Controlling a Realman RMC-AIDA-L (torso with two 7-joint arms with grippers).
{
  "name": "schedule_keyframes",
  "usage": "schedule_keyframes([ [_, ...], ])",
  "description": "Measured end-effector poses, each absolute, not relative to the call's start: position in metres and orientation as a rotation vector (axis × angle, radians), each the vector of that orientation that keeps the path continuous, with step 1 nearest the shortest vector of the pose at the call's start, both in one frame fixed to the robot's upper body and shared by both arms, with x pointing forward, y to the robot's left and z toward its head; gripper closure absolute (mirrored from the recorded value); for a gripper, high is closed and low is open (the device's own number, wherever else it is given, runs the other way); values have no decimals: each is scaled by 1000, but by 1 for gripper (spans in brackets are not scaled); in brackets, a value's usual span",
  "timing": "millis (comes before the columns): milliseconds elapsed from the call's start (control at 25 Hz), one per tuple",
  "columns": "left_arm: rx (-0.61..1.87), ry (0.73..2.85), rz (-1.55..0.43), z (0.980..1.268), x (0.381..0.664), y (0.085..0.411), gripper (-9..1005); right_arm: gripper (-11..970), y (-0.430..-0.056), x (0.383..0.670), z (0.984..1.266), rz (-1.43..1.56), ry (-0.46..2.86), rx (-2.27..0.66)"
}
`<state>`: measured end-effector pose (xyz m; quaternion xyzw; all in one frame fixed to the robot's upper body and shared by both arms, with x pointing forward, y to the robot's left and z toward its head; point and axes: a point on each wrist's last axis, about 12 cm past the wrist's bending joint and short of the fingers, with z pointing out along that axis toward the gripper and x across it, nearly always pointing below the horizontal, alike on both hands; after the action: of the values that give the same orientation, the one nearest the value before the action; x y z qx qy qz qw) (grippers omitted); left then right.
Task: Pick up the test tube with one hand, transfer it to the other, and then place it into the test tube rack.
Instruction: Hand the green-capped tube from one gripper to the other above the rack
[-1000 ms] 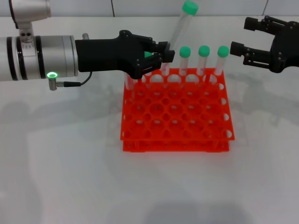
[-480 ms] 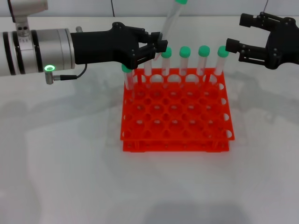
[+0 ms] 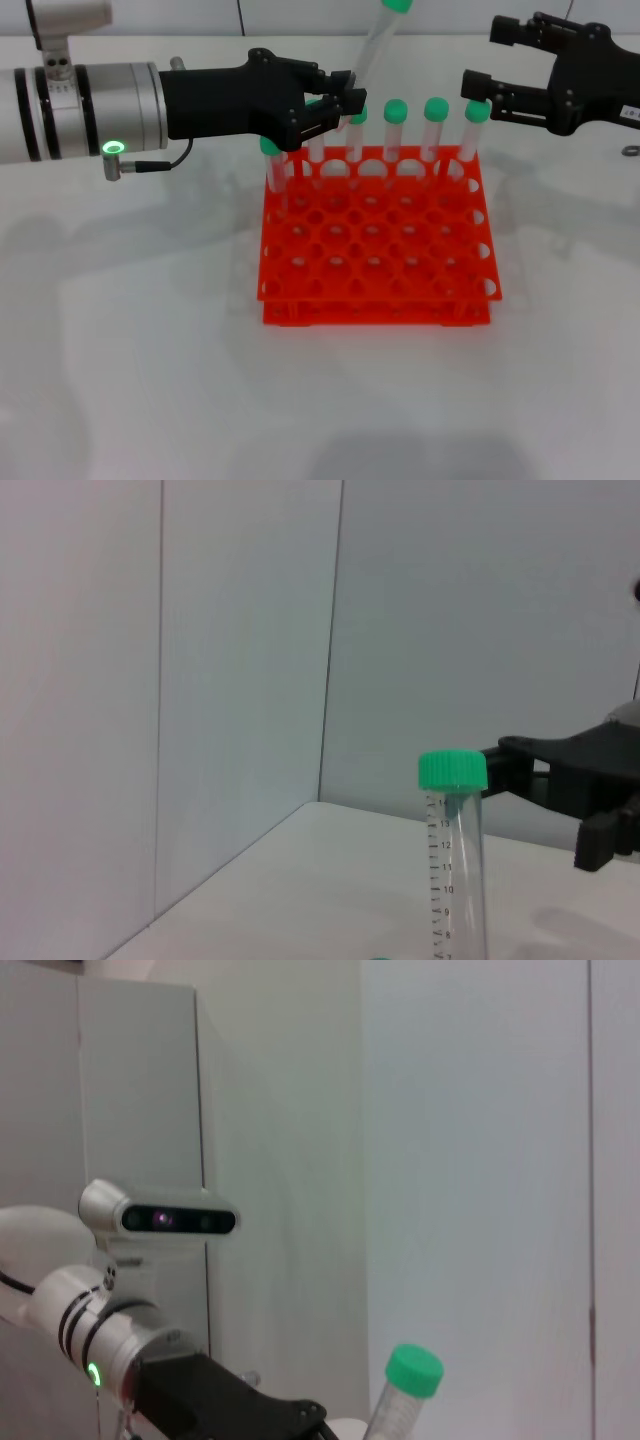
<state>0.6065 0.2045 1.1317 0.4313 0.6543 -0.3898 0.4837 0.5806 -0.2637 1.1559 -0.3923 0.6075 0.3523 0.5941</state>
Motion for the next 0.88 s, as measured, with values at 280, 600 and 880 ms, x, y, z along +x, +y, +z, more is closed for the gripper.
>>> schedule_keyframes([
  [280,1067,1578,-936,1128,602,208,767,204,-256,585,1159,845,1397,-918],
  [600,1078,1577,-936,1127,601,208,765,204,-249,591,1162,864,1385,-920],
  [880,1078,1574,-938,1127,601,206,762,204,-243,594,1167,883,1359,-927],
])
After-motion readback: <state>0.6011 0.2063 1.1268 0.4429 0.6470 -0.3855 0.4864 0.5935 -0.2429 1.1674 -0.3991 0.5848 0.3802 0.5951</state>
